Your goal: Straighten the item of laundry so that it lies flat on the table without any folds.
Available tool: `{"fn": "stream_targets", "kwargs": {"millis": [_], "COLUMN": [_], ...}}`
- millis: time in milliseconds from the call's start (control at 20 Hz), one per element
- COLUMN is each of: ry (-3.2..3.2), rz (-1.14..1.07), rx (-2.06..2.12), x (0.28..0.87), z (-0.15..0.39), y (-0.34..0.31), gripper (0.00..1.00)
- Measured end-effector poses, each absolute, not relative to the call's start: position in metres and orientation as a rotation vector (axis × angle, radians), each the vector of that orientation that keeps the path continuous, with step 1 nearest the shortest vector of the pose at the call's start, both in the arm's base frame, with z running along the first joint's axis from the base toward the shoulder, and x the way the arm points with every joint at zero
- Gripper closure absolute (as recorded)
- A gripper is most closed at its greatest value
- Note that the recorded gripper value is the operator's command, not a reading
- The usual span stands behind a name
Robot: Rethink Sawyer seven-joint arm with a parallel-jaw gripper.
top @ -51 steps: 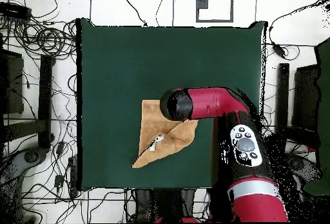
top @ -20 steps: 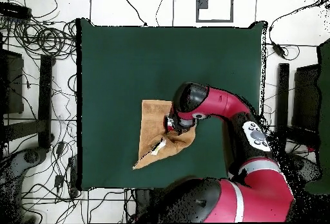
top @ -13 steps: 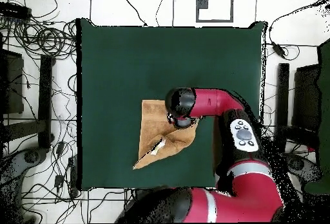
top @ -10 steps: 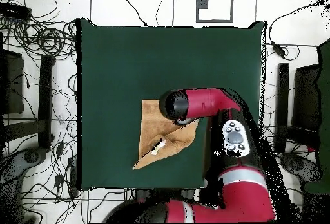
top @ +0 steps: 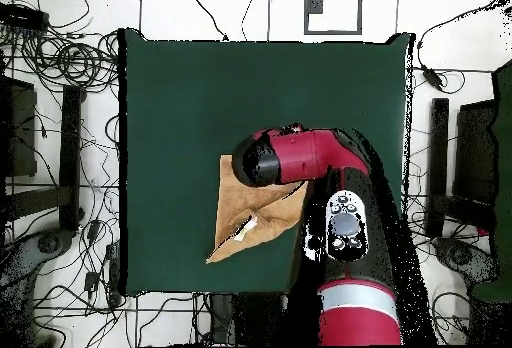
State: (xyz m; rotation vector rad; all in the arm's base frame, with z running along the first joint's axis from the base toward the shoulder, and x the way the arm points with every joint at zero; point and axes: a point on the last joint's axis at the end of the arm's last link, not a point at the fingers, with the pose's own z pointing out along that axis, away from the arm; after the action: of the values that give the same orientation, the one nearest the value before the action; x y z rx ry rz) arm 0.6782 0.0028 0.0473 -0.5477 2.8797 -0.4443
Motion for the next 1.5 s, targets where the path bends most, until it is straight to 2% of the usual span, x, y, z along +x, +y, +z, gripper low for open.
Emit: {"fn": "stream_targets", "kwargs": {"millis": [600,1000,1500], "ry": [3.361,3.552,3.6], "rz": [-0.067,0.2,0.297], "rx": [-0.021,0.081,0.043], "x": [0.644,0.616,0.605], "z": [0.003,-0.031,-0.051], "y": [-0.062,-0.045,-0.022], "gripper": [0.0,0.0,0.0]}}
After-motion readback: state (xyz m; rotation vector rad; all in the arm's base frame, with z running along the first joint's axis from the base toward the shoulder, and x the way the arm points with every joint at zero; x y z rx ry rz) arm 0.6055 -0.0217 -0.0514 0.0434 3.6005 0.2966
